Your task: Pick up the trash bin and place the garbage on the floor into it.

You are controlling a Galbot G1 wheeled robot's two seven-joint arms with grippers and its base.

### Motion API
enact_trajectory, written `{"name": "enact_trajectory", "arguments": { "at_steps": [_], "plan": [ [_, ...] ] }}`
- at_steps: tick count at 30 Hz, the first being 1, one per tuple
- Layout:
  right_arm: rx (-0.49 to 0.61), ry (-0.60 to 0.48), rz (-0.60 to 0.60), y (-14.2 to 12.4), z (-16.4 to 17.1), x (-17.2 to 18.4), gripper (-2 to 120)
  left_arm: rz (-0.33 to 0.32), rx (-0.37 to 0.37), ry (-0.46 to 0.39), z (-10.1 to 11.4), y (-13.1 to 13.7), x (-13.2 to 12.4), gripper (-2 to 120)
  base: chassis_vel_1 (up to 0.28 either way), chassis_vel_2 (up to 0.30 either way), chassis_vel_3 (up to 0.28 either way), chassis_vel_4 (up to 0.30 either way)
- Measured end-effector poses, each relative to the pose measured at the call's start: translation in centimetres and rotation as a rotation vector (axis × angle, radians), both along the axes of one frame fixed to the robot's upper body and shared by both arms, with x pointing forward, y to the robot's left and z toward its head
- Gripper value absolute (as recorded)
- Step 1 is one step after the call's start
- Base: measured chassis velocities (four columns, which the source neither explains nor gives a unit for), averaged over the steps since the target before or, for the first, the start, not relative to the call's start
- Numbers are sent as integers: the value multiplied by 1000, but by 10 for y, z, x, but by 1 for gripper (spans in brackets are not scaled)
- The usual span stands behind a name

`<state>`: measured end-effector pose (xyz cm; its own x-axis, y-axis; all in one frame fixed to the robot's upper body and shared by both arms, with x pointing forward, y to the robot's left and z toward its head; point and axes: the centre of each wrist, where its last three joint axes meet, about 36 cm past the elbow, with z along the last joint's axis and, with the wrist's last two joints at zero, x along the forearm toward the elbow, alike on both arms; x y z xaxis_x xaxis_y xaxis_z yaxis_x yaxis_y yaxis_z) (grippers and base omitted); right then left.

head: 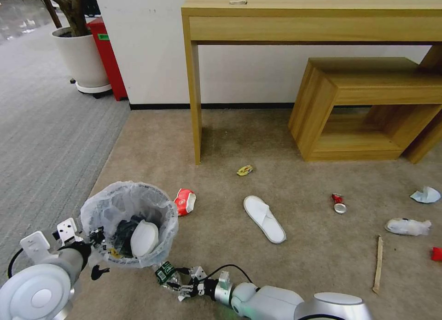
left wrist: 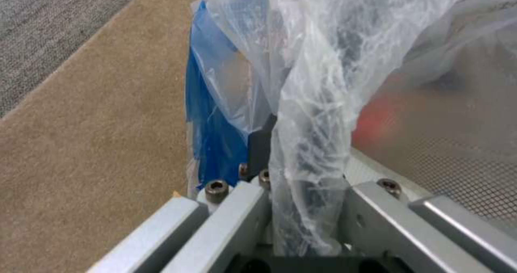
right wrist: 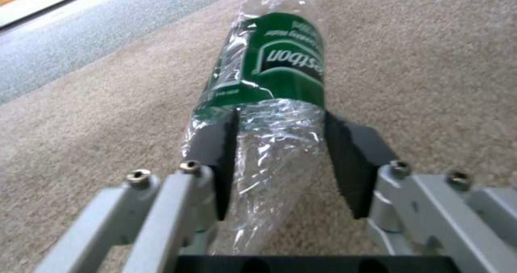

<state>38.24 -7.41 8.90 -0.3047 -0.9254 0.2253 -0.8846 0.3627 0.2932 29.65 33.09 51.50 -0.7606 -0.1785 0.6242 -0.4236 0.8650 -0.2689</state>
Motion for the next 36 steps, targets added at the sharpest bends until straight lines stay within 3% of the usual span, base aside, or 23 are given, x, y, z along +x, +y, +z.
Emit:
{"name": "enact_trajectory", "arguments": {
  "at_steps": [7,27,36],
  "plan": [
    [-2,-5,-3,-4,1,2,11,-4,-4,-7,1,-1,0,0,0,0,0,0],
    [18,-4,-8,-5,3,0,0,-4,-8,-1,-1,-3,-3,0,0,0,0,0],
    [59,-30,-85,-33,21,7,0,-10,-7,19,-12,-7,1,0,0,0,0,0]
  ]
}}
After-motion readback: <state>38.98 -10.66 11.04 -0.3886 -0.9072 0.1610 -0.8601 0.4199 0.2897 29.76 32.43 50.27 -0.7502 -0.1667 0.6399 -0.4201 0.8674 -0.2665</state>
